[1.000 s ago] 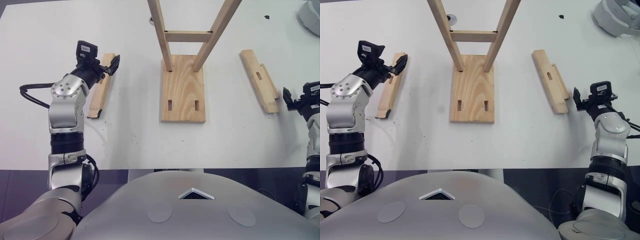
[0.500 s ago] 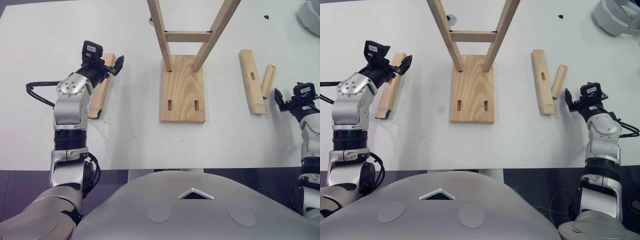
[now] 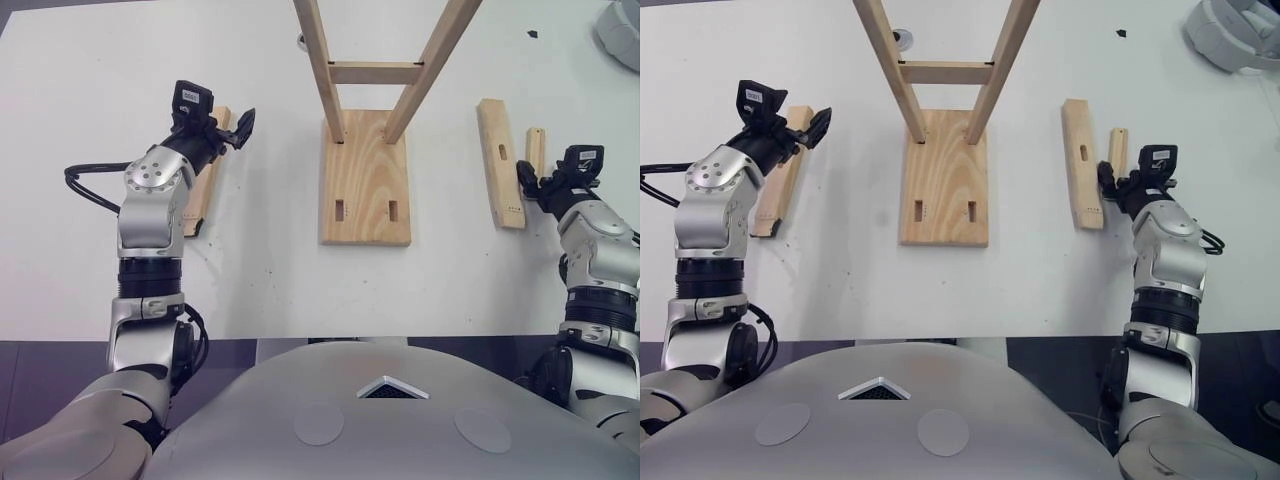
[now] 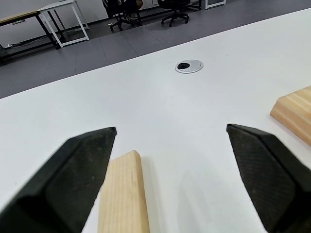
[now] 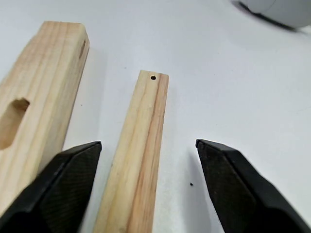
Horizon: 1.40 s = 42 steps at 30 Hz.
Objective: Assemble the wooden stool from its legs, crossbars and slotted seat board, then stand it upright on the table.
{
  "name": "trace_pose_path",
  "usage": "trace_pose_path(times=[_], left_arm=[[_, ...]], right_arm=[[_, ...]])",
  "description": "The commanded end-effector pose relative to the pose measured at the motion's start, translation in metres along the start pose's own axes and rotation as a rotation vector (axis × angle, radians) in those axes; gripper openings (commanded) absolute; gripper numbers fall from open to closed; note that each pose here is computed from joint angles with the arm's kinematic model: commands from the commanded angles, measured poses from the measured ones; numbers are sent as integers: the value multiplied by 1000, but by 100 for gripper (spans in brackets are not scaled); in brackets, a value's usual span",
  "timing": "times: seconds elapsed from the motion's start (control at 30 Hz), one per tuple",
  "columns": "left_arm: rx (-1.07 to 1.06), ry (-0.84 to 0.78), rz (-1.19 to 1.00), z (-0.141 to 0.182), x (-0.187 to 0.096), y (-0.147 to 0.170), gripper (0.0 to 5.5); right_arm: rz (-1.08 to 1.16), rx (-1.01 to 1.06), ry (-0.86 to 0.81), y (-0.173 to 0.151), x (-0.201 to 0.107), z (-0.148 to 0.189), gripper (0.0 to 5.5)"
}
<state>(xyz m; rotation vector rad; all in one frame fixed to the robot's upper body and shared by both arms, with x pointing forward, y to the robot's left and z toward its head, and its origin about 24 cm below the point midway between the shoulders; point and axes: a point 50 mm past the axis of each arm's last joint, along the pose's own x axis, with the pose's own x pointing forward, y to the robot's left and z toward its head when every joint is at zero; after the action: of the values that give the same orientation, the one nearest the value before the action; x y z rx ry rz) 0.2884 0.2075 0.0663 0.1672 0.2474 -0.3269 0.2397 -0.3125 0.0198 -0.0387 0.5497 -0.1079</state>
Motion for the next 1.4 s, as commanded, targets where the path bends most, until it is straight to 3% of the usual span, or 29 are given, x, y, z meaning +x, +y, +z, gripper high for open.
trace_pose_path(times=[0.03, 0.13, 0.43, 0.53, 0.63, 0.7, 0.77, 0.83, 0.93, 1.03, 1.3, 1.4], left_arm=[[-10, -17, 8, 5, 2, -1, 419], [-11, -21, 11, 5, 2, -3, 419], [-43, -24, -15, 7, -1, -1, 419], [-87, -34, -49, 8, -6, -1, 419], [-160, -187, -54, 36, -15, 16, 419], [-260, -428, -107, 88, -20, 17, 419], [-371, -600, -238, 142, -21, -6, 419], [-461, -680, -379, 182, -24, -35, 419], [-529, -720, -552, 218, -33, -63, 419], [-596, -691, -627, 224, -36, -71, 419], [-710, -674, -730, 228, -46, -77, 419], [-728, -672, -729, 229, -47, -77, 368]], right_arm=[[-19, 39, 113, -10, -6, -10, 365], [-30, -48, 134, -17, -14, -10, 336], [43, -27, 94, -15, -17, -21, 157], [3, -52, -14, -19, -18, -4, 133], [-65, -166, -296, -22, -29, 53, 133], [-60, -291, -562, -5, -45, 112, 133], [-6, -430, -800, 30, -64, 167, 133], [76, -531, -992, 71, -82, 206, 133], [273, -554, -1215, 133, -109, 245, 133], [431, -569, -1300, 170, -126, 249, 133], [576, -650, -1235, 195, -123, 225, 133], [619, -656, -1208, 199, -122, 216, 133]])
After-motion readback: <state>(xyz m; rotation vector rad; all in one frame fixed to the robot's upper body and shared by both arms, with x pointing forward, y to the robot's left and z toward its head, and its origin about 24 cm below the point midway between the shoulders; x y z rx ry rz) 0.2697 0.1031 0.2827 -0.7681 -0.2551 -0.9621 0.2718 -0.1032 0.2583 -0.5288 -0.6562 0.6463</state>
